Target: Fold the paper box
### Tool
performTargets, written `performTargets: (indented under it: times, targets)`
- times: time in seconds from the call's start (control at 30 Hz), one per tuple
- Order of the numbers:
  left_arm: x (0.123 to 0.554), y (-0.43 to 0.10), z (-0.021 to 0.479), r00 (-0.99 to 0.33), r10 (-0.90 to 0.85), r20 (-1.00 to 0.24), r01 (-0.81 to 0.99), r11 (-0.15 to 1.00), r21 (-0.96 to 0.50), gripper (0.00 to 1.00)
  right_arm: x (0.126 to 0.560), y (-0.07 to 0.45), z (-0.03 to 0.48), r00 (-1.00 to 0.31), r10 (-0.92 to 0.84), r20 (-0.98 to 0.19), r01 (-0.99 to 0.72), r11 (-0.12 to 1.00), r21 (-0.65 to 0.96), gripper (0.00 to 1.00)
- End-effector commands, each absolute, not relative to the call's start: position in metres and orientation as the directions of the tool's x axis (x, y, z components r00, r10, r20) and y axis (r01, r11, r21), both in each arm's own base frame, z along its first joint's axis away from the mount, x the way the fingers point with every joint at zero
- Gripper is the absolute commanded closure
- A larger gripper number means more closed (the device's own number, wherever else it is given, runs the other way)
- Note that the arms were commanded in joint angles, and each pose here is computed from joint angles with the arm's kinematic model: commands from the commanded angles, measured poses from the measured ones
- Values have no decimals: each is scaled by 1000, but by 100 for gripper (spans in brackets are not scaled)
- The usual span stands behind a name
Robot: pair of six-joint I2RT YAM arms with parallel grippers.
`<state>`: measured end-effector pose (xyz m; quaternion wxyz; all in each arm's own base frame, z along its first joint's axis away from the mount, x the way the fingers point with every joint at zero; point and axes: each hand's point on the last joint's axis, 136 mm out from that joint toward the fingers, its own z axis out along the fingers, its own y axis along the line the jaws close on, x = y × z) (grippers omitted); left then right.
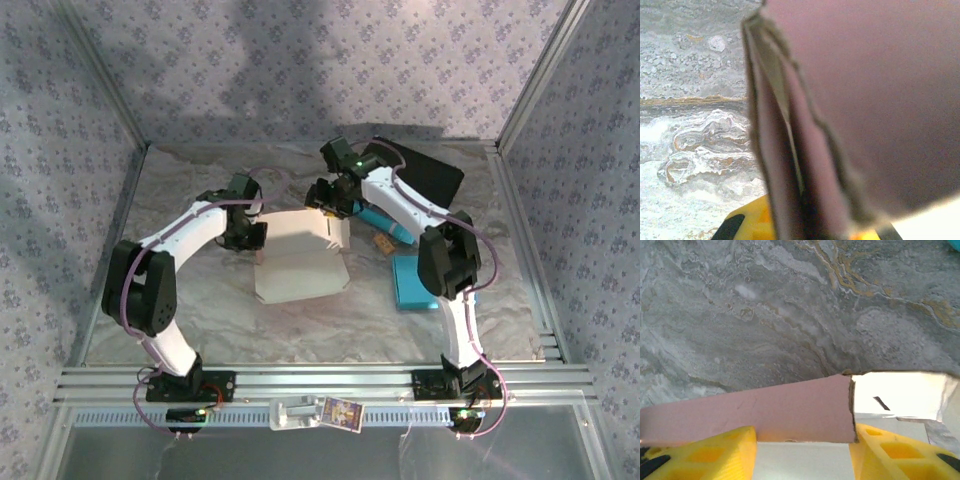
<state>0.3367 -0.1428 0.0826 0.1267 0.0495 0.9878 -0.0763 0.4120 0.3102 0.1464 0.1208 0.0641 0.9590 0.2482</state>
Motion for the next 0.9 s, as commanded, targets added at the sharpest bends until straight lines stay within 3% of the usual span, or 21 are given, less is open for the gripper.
performTargets:
  times: [0.0,0.13,0.33,0.47,0.57,0.7,0.87]
  targets:
    - [344,-151,101,-934,86,-346,173,958,-229,100,406,291,223,-917,172,-361,-65,826,560,47]
    - [351,-163,126,-911,33,-412,207,899,-385,100,390,253,268,-843,162,-513,-184,809,558,46]
    - [359,-186,167,-855,2,-518,324,783,-531,100,392,171,277,-761,301,-575,-161,771,616,48]
    - [359,-198,191,-820,-3,-573,403,708,-581,100,406,141,308,-669,356,-652,-269,702,659,50]
    - [354,-210,205,-807,17,-590,468,628,-622,100,410,141,328,-658,306,-688,-398,634,663,50]
    - [354,-215,208,-823,32,-567,479,576,-662,100,398,167,349,-690,190,-698,-564,463,684,50]
    - [359,-217,202,-851,37,-524,449,568,-690,100,376,191,359,-681,110,-724,-632,411,657,51]
